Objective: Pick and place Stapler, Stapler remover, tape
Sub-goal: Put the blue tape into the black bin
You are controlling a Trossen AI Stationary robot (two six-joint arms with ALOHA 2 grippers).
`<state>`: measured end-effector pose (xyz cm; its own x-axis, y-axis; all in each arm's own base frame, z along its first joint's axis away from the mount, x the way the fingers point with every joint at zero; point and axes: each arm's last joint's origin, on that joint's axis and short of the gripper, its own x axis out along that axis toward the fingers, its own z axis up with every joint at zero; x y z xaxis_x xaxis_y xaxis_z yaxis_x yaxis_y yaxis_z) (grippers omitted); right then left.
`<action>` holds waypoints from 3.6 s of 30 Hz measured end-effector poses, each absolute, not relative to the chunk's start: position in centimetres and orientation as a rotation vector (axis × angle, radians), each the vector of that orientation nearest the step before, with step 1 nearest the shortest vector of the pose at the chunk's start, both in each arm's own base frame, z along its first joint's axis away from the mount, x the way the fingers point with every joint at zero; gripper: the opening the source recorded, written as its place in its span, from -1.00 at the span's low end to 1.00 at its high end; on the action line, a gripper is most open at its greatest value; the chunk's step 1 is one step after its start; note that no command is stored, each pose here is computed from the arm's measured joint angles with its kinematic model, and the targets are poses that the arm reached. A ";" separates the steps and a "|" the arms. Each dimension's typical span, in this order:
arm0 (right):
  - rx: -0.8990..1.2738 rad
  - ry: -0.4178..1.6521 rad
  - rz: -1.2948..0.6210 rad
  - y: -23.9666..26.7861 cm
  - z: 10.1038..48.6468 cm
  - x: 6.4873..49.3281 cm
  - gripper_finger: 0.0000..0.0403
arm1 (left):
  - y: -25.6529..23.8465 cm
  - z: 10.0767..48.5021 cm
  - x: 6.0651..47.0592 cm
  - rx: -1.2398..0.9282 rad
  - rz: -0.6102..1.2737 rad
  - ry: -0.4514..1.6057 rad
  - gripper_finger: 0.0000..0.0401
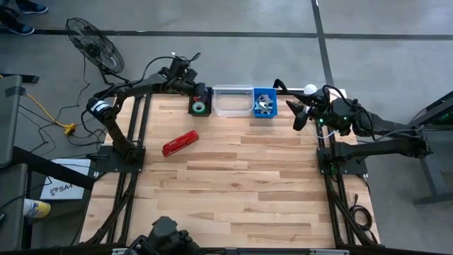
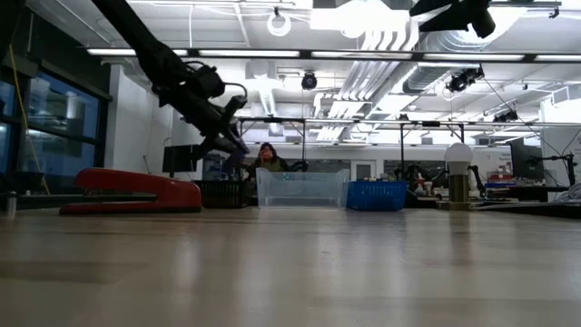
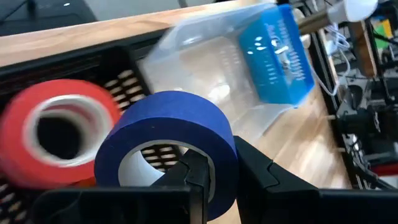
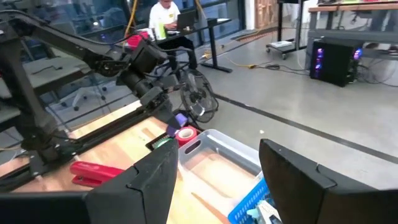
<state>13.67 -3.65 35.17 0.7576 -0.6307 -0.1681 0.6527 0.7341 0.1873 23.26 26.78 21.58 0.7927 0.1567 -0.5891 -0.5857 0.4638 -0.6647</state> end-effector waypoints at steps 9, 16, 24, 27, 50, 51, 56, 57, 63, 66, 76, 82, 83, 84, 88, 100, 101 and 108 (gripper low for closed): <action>0.232 0.083 -0.780 -3.8 35.2 13.5 0.08 | 27.1 21.0 22.7 -0.988 0.480 0.452 -0.81; 0.255 0.078 -0.783 -3.8 35.2 13.5 0.08 | 27.3 21.0 22.7 -0.981 0.532 0.439 -0.81; 0.272 0.068 -0.799 -3.8 35.2 13.5 0.08 | 27.4 19.0 23.5 -1.038 0.523 0.483 -0.81; 0.277 0.066 -0.799 -3.8 35.1 13.5 0.07 | 27.4 18.8 23.9 -1.037 0.517 0.477 -0.78; 0.311 0.070 -0.809 -3.8 34.9 13.5 0.08 | 27.5 19.1 24.0 -1.032 0.459 0.451 -0.55; 0.311 0.070 -0.809 -3.8 34.9 13.5 0.08 | 27.5 19.1 24.0 -1.031 0.460 0.449 -0.54; 0.311 0.070 -0.809 -3.9 34.9 13.5 0.07 | 27.6 19.1 24.0 -1.023 0.464 0.448 -0.53; 0.312 0.070 -0.810 -3.9 34.9 13.5 0.08 | 27.6 19.1 24.0 -1.021 0.464 0.448 -0.52; 0.320 0.073 -0.813 -3.9 34.9 13.5 0.07 | 27.6 19.4 24.2 -1.008 0.413 0.420 -0.29; 0.332 0.071 -0.814 -3.8 34.8 13.5 0.08 | 27.6 19.5 24.3 -1.013 0.394 0.421 -0.10; 0.344 0.089 -0.817 -3.8 34.6 13.4 0.08 | 27.4 19.6 24.3 -1.000 0.313 0.425 0.17; 0.354 0.085 -0.817 -3.8 34.6 13.4 0.07 | 27.4 19.5 24.3 -0.983 0.320 0.431 0.17; 0.358 0.085 -0.817 -3.8 34.6 13.4 0.08 | 27.4 19.5 24.3 -0.986 0.320 0.433 0.17; 0.358 0.089 -0.818 -3.8 34.6 13.4 0.08 | 27.4 19.5 24.3 -0.988 0.320 0.433 0.17; 0.360 0.090 -0.819 -3.8 34.5 13.4 0.07 | 27.4 19.4 24.2 -1.020 0.329 0.436 0.17; 0.360 0.089 -0.819 -3.8 34.5 13.4 0.08 | 27.3 19.4 24.2 -1.036 0.303 0.440 0.17; 0.360 0.090 -0.819 -3.8 34.5 13.4 0.08 | 27.3 19.4 24.2 -1.038 0.324 0.439 0.17; 0.374 0.104 -0.818 -3.9 34.3 13.8 0.08 | 27.2 19.1 24.1 -1.090 0.373 0.463 0.17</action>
